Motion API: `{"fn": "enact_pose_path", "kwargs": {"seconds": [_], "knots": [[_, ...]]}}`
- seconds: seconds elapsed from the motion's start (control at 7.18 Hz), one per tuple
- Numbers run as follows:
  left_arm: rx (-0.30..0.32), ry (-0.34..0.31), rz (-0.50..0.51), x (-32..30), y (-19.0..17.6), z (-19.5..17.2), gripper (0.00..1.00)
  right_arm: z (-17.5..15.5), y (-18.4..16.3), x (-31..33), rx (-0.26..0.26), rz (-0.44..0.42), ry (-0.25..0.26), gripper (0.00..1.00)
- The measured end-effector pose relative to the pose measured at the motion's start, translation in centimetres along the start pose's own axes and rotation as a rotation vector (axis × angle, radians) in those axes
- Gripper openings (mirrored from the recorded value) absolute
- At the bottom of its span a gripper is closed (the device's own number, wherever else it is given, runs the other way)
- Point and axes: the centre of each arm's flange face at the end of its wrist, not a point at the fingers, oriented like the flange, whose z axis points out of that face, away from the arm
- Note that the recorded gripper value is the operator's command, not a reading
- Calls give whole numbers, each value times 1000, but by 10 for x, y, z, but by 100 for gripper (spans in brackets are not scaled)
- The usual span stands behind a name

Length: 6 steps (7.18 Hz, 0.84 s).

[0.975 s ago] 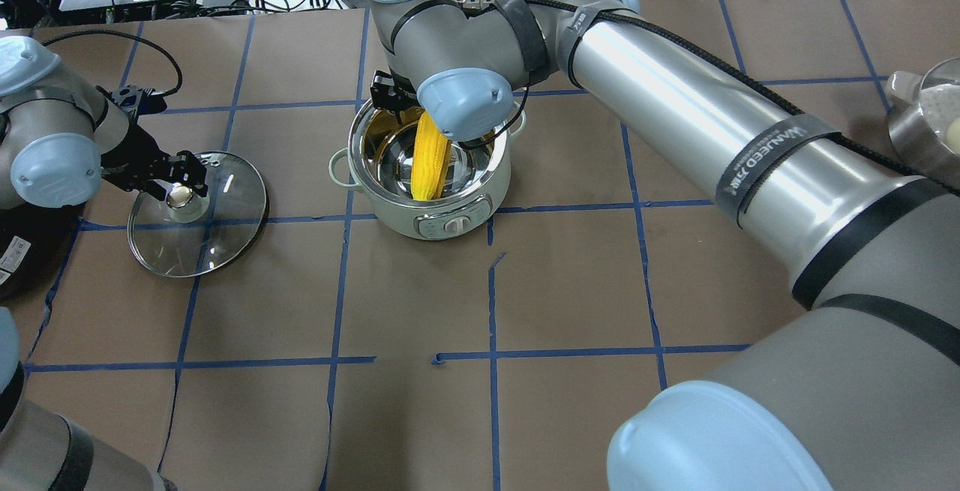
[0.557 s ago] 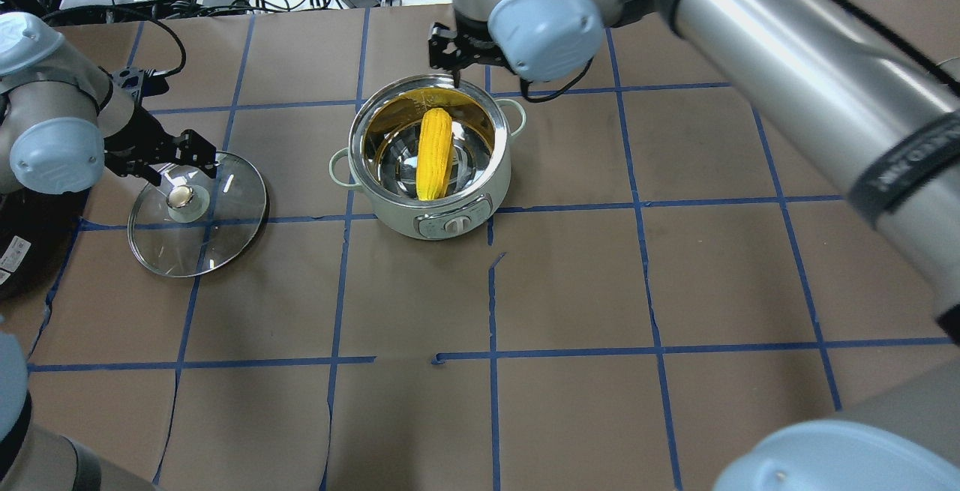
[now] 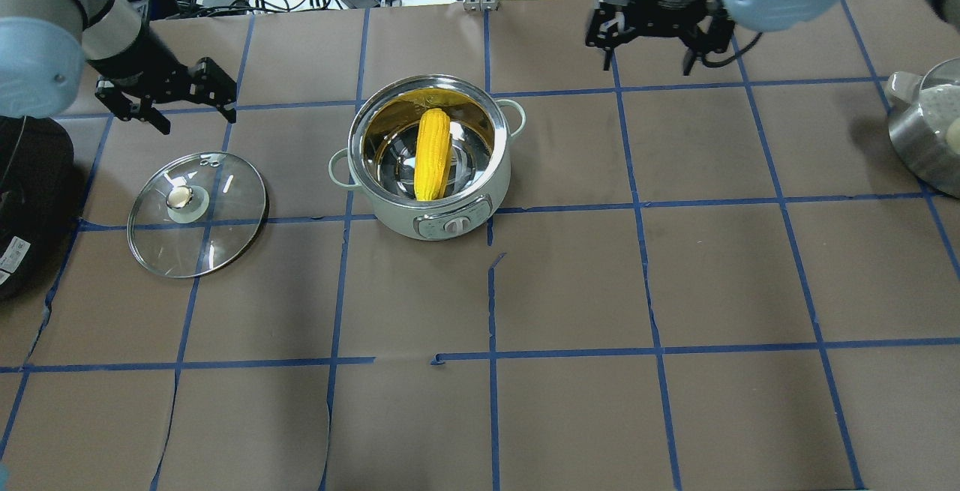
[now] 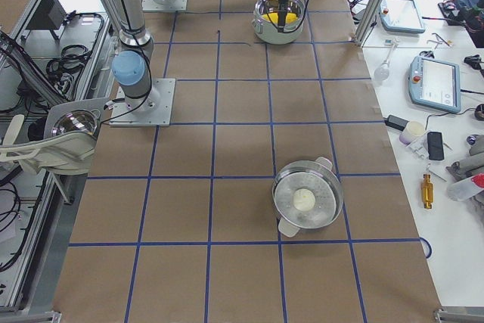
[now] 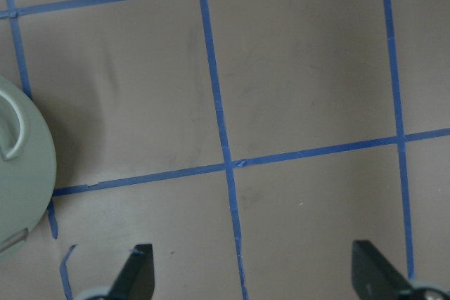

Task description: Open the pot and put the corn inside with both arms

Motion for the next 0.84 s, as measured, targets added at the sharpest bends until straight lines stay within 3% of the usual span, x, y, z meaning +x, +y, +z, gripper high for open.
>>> {"fn": "enact_pose_path", "kwargs": {"seconds": [0.28,0.84], "knots": [[8,9,57,53,36,-35,100,-17,20,15,-8,0,8,100],[16,-4,88,63,69,-62,100,-29,42,16,-61,-7,8,100]]}}
